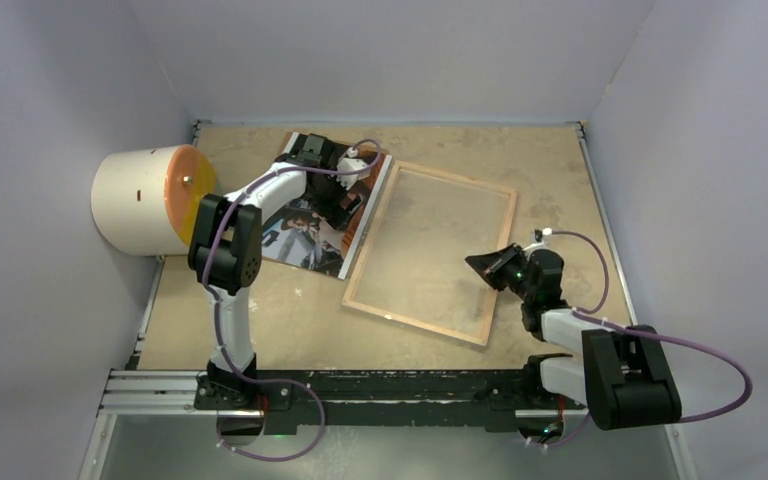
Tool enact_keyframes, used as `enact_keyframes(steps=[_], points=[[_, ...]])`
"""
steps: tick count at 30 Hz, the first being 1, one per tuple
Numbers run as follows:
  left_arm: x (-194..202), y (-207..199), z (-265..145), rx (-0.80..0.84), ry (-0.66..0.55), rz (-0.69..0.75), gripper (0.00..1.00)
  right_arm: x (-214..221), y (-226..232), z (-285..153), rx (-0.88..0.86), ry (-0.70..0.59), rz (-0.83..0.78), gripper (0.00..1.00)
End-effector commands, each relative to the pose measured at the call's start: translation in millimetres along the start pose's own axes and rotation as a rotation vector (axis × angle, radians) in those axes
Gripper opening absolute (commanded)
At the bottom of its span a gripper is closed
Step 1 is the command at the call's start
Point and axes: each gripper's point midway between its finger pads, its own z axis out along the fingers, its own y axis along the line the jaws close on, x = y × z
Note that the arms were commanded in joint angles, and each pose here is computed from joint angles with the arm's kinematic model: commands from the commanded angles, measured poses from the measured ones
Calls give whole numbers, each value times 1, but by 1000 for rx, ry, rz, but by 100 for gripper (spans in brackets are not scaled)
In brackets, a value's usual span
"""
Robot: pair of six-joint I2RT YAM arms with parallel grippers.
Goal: Put the photo into the frame
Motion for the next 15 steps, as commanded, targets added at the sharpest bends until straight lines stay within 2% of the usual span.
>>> enact_keyframes(steps=[1,15], points=[[-20,8,-6,-18,-57,34,99,-12,-5,-1,13,-54,-27,0],[-14,3,-2,-5,-47,39,99,-21,-12,-3,24,-65,-29,0]])
